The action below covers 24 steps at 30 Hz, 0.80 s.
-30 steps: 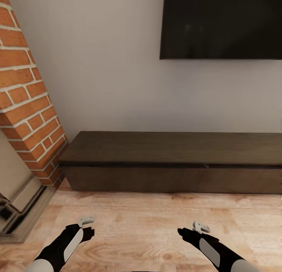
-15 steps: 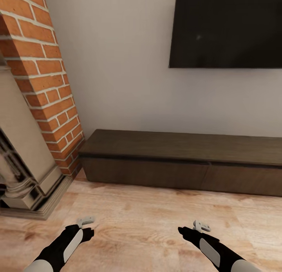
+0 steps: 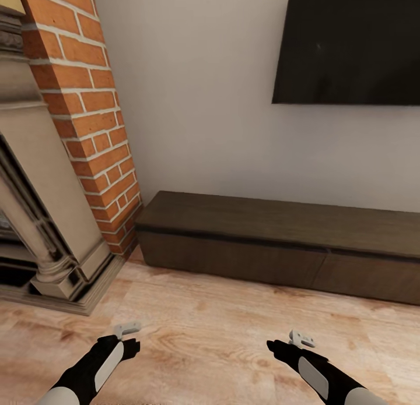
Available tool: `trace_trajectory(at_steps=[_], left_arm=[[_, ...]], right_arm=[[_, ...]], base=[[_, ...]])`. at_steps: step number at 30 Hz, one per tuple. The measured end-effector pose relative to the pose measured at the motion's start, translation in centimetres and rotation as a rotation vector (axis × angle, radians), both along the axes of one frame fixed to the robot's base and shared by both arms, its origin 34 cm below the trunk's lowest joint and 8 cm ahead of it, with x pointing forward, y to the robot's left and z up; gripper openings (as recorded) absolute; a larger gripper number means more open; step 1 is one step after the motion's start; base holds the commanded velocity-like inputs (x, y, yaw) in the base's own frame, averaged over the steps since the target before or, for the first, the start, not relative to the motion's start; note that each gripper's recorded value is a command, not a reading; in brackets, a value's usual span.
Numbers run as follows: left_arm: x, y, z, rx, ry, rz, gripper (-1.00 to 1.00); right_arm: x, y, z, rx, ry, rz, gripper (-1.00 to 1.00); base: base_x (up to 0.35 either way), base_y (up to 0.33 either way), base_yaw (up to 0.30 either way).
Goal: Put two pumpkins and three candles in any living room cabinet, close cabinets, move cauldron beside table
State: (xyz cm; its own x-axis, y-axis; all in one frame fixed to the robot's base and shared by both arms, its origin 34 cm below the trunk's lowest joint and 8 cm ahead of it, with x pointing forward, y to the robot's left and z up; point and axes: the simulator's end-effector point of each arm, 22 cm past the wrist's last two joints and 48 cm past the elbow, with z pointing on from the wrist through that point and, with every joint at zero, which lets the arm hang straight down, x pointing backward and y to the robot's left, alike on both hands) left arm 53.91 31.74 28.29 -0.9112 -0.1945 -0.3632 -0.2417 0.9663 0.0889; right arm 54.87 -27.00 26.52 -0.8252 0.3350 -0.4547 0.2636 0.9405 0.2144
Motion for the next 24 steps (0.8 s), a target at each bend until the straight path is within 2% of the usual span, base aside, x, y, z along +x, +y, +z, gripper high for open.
trace_trajectory(at_steps=[16, 19, 24], left_arm=[[-0.2, -0.1, 2.1, 0.007, 0.026, 0.0, 1.0], [-0.2, -0.1, 2.7, 0.007, 0.029, 0.0, 1.0], [0.0, -0.1, 3.7, 0.008, 0.03, -0.001, 1.0]], right_arm=[[0.2, -0.2, 2.6, -0.004, 0.022, -0.003, 1.0], [0.1, -0.4, 3.0, -0.007, 0.027, -0.004, 1.0], [0.3, -0.5, 4.1, -0.009, 0.029, -0.004, 1.0]], base=[[0.0, 0.0, 0.115], [0.0, 0.0, -0.036], [0.0, 0.0, -0.213]])
